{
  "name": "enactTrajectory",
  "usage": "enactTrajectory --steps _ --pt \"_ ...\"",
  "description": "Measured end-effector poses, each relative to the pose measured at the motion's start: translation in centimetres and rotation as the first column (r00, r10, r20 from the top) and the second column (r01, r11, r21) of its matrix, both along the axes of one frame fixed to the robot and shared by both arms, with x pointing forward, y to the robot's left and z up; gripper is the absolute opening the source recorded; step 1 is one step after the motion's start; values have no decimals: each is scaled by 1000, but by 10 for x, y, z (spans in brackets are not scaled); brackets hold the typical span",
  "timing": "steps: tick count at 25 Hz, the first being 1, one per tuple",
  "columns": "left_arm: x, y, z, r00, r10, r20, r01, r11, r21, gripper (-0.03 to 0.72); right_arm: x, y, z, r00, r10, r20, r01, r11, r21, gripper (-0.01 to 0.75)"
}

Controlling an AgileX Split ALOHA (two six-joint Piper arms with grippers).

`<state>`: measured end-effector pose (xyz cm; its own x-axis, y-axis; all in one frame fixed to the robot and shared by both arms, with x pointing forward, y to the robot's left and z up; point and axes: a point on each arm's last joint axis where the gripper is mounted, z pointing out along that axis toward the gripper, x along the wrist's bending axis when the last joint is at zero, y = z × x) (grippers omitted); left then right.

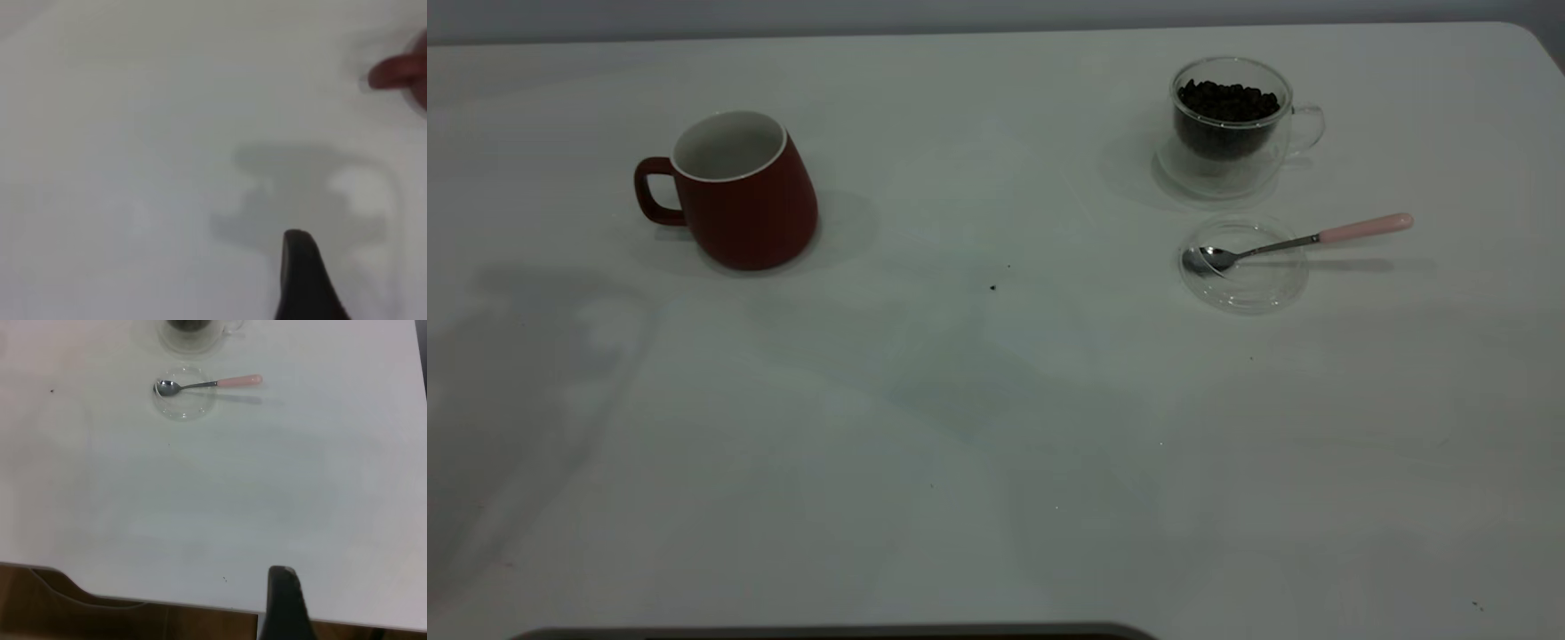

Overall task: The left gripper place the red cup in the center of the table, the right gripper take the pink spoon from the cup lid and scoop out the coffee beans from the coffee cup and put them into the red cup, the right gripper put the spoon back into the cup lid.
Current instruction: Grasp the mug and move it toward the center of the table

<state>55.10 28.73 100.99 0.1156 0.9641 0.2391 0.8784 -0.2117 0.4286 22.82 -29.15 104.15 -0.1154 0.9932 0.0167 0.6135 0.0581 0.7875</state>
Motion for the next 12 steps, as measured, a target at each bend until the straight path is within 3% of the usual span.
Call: enactTrajectory --steps 5,12 --pt "60 -12 -36 972 -172 -162 176 984 9 495 0 0 0 1000 0 0 0 1000 0 560" --pt "101 -25 -61 835 -480 -270 465 877 -120 495 0 0 0 1000 0 0 0 1000 0 560"
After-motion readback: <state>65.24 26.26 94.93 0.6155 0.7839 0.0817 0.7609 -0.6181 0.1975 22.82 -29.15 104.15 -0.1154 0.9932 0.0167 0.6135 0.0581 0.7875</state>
